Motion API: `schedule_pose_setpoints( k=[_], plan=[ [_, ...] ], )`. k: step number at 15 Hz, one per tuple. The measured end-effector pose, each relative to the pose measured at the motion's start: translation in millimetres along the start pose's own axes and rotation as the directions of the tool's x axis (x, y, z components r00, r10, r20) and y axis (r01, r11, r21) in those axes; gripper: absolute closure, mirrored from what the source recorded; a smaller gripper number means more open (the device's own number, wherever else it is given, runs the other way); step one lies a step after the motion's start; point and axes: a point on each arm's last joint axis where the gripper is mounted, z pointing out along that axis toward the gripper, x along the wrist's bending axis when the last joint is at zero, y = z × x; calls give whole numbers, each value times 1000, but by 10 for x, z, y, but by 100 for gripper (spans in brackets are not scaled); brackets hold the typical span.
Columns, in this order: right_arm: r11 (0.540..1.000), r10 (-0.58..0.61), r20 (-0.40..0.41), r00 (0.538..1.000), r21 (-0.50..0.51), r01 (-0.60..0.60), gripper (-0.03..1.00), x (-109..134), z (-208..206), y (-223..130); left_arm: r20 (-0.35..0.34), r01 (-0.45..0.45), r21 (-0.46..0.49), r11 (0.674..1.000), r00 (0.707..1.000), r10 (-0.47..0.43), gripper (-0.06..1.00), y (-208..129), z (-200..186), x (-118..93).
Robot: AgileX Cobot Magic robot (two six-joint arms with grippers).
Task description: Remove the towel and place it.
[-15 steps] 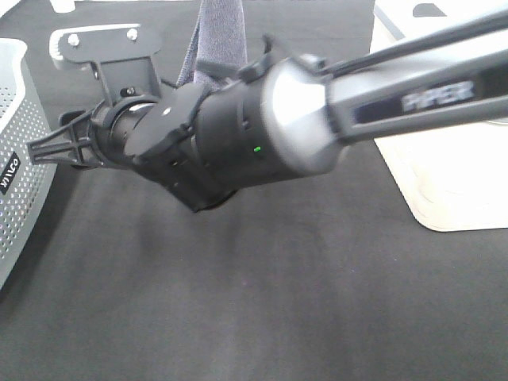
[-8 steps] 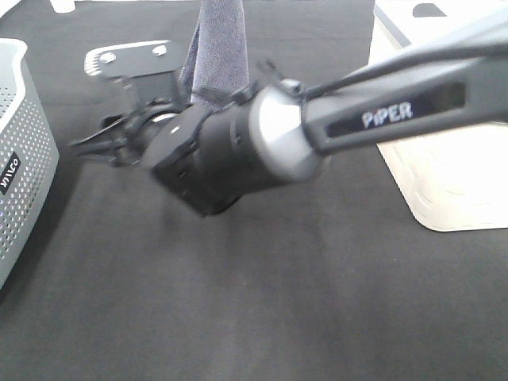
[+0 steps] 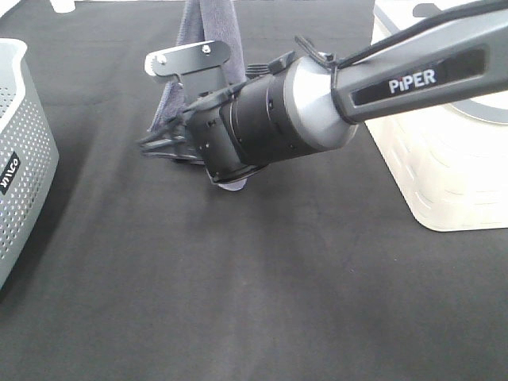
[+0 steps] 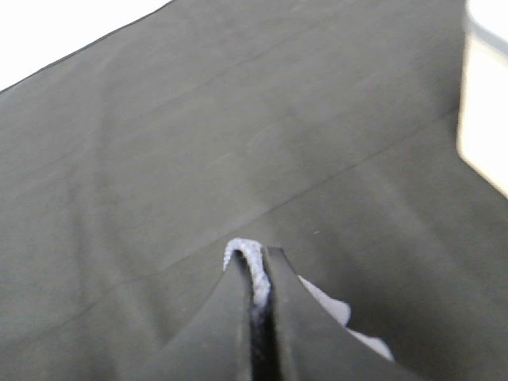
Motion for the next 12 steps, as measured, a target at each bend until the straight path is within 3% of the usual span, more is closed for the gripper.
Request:
schedule_pose_setpoints(
  k=[2, 8, 10, 12],
  plan=[
    [992, -127, 123, 984, 38, 123, 36, -151, 22, -10, -14, 1, 19, 1000, 1000, -1, 94, -17, 8, 34],
    [987, -150, 150, 977, 76, 140, 36, -341, 52, -50, -30, -8, 29, 1000, 1000, 9, 94, -27, 9, 53],
    [991, -95, 119, 988, 101, 83, 36, -399, -24, -201, -32, -10, 29, 1000, 999, 10, 94, -26, 9, 55],
    [991, -75, -12, 997, 109, 76, 36, -333, -27, -382, -32, -11, 29, 1000, 999, 11, 94, -26, 9, 55]
  ],
)
